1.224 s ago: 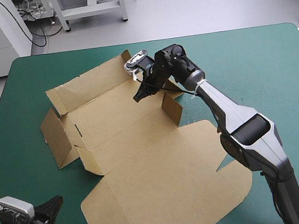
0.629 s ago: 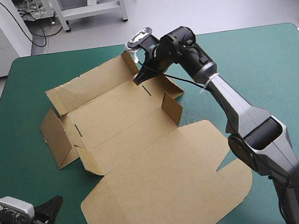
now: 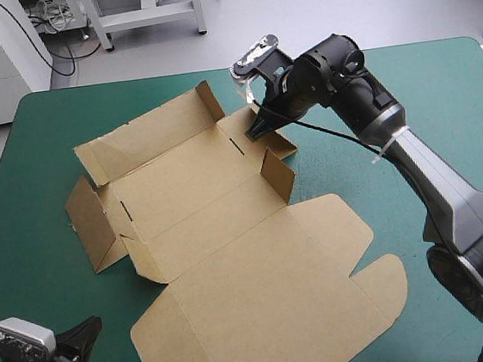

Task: Fold the box

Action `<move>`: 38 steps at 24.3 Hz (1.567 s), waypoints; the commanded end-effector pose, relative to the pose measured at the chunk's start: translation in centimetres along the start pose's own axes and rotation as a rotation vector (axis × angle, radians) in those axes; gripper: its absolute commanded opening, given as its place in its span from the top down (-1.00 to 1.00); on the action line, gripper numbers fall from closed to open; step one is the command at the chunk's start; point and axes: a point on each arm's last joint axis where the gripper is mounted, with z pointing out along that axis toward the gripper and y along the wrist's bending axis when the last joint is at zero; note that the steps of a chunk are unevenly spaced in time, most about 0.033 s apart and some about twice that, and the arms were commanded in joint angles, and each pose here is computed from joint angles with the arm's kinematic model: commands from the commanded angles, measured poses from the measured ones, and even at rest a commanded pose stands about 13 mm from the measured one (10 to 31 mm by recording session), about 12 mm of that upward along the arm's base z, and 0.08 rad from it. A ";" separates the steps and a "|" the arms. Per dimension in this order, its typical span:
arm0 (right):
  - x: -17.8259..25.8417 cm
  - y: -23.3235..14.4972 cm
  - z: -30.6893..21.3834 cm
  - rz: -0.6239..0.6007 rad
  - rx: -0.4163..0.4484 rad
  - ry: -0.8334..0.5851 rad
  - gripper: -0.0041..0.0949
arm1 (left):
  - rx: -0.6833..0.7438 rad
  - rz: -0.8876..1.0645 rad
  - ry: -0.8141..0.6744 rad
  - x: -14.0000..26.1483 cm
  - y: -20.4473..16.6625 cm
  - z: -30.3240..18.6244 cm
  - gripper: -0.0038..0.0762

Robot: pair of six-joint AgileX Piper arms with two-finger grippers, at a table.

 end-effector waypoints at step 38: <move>3.5 1.1 7.5 -0.045 -0.060 0.207 -0.21 | 0.008 0.002 -0.088 -1.5 -0.1 -0.5 0.92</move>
